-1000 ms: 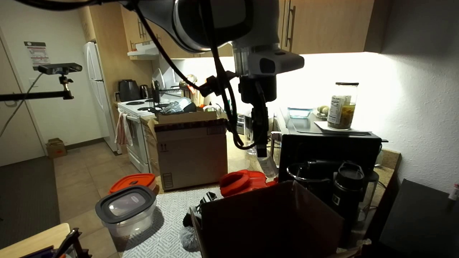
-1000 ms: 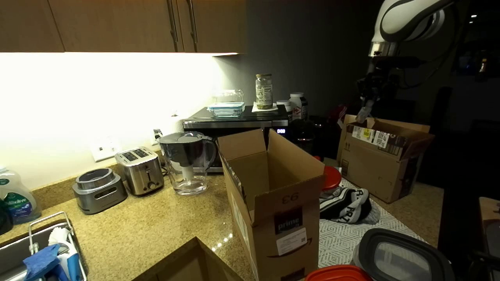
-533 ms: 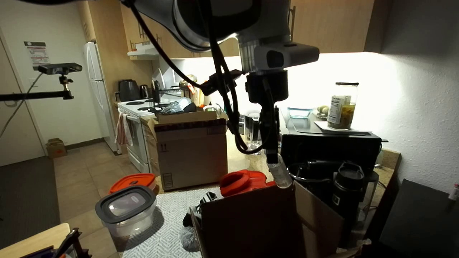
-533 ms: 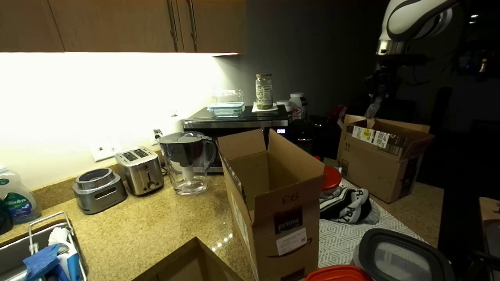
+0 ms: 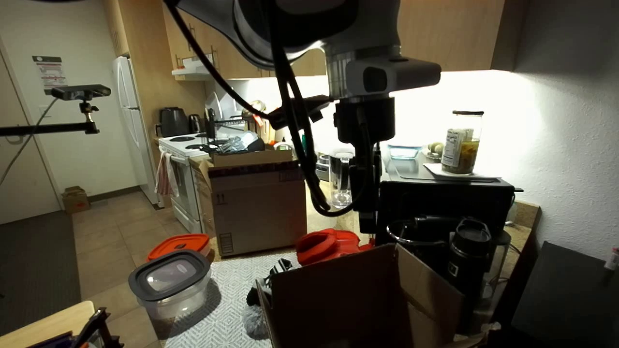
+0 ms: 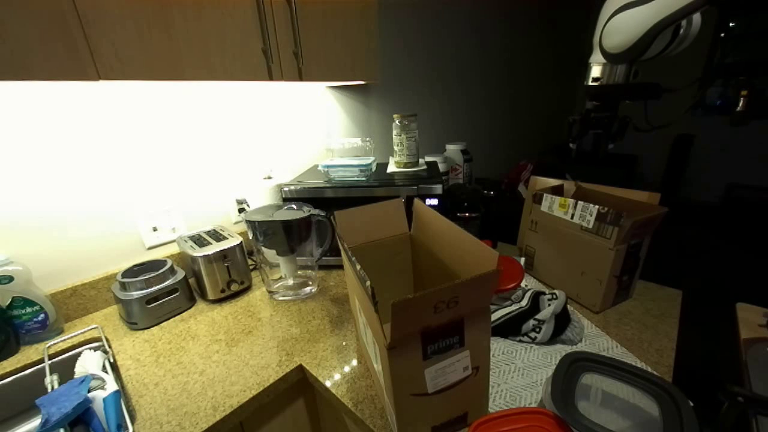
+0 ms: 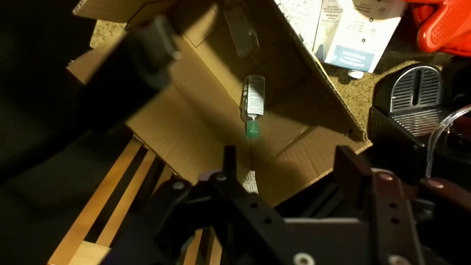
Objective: Pick up the small clear bottle and put it in the carboard box to the right
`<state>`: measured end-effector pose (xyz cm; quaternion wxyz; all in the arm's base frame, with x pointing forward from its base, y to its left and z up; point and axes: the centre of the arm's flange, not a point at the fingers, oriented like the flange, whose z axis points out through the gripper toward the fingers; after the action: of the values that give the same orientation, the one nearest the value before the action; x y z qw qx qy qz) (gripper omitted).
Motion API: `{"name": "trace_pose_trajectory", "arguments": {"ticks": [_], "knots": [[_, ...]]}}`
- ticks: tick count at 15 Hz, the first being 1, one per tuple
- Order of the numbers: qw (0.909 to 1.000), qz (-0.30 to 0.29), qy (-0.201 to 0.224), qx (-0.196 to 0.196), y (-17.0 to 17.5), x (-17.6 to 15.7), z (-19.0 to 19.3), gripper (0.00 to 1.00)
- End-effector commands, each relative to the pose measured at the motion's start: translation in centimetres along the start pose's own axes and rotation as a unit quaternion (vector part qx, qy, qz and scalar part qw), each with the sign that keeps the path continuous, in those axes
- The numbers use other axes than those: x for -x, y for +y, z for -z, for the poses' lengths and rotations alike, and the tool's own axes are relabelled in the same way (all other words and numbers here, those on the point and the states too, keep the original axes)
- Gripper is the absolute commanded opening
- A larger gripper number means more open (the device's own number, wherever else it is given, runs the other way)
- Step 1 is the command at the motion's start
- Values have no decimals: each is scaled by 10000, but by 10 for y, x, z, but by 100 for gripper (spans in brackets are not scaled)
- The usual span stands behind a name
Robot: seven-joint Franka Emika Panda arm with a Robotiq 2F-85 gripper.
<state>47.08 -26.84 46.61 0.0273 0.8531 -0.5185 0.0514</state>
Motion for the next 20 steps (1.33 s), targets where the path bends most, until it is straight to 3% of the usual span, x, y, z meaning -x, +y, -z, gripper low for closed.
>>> {"name": "trace_pose_trajectory", "arguments": {"ticks": [1,4,8,14,20], "knots": [[9994,333,-71,-40,-13,25,7,99],[9959,875,-175,-162,-50,57,7,100],[9804,1840,-546,-438,-117,126,-1,100],[9417,3079,-1248,-535,-178,230,-27,100],[9042,3912,-1713,-75,-178,271,-50,100]]}}
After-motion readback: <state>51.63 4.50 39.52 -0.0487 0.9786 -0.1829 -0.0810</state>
